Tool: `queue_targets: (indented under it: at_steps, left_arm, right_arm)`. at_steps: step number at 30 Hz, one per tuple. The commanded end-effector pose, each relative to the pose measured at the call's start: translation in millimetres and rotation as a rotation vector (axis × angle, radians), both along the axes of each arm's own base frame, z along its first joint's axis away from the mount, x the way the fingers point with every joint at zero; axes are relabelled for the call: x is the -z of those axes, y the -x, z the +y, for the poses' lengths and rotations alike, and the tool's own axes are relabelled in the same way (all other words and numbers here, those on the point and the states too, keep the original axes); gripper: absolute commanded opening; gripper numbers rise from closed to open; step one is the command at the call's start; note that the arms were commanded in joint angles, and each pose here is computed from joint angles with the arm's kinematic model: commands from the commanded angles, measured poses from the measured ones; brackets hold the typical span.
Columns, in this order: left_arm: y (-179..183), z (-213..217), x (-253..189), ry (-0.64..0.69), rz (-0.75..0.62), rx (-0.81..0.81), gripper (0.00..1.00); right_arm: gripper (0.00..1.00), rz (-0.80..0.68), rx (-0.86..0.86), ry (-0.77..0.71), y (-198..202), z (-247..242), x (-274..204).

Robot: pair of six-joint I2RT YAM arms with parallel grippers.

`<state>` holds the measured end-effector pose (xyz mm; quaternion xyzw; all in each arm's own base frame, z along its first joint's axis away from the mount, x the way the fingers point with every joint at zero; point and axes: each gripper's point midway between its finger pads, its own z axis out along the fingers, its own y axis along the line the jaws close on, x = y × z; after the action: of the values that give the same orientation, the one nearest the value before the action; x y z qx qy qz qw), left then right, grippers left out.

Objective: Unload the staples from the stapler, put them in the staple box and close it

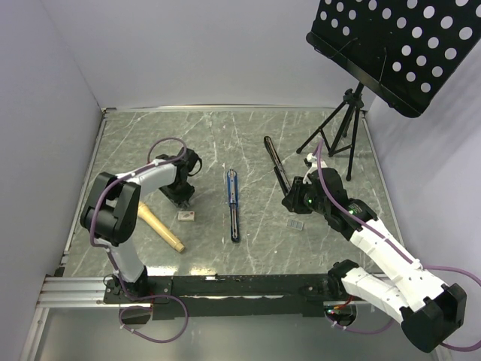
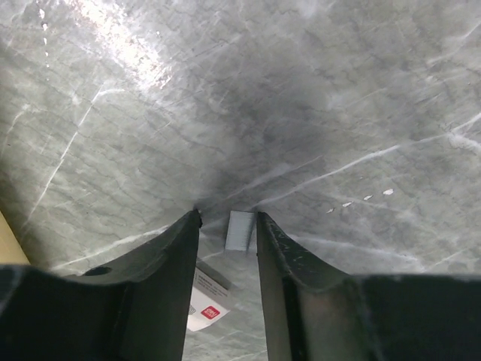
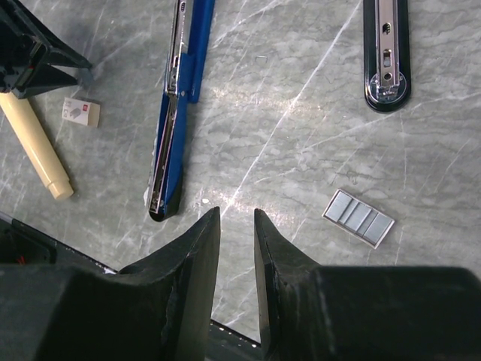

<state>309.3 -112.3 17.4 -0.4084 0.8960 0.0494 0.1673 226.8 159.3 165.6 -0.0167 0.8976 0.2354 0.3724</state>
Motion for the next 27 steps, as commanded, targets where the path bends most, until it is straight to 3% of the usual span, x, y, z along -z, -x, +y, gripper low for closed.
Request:
queue_targets:
  at_steps: [1,21,27]
  left_arm:
    - [-5,-4,2,-0.018,0.003,-0.014,0.40]
    - [8,-21,12,0.040,0.055,-0.016,0.25]
    - [8,-23,7,0.037,0.050,-0.006,0.19]
  right_arm:
    - [0.32,-0.051,0.002,-0.001,-6,-1,-7]
    - [0.32,-0.028,-0.009,0.007,-7,2,-3]
    - [0.33,-0.042,-0.027,-0.050,-7,10,-8]
